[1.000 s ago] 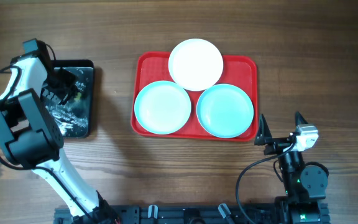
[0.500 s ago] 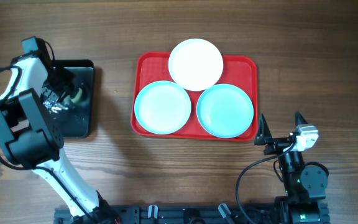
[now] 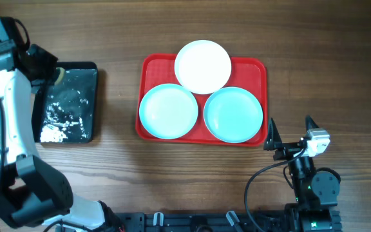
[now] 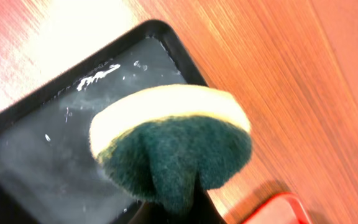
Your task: Clean dirty plates on tray and stack at the side
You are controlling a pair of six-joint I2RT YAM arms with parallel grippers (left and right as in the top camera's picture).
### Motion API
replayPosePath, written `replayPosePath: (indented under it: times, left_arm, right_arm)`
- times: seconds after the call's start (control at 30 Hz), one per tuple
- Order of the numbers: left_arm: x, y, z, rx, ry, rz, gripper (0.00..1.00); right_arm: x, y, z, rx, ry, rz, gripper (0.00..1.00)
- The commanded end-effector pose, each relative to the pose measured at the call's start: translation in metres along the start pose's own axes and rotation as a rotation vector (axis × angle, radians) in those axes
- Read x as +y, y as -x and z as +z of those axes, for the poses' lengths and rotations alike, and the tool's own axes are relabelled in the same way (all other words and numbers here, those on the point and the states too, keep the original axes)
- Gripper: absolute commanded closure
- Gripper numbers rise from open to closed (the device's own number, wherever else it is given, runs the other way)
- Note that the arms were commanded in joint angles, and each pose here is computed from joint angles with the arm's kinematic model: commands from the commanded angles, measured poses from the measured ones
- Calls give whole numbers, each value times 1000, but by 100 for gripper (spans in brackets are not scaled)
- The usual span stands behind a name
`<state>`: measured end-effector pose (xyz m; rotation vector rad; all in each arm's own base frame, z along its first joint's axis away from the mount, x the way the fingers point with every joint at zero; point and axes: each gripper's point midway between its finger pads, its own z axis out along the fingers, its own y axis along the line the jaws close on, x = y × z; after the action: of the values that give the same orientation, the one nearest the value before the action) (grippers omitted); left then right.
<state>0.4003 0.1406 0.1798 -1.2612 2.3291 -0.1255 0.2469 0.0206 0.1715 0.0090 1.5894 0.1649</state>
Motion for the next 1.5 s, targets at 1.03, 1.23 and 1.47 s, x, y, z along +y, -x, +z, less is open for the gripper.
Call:
replayPosePath:
  times: [1.03, 1.23, 1.47]
  left_arm:
    - [-84, -354, 65, 496, -146, 925, 96]
    - [-76, -347, 82, 427, -55, 925, 21]
    - [-142, -250, 1, 201, -304, 756, 20]
  right_arm:
    - [-1, 1, 0, -6, -6, -5, 0]
    - [-1, 1, 0, -6, -6, -5, 0]
    - [39, 139, -47, -590, 219, 51, 0]
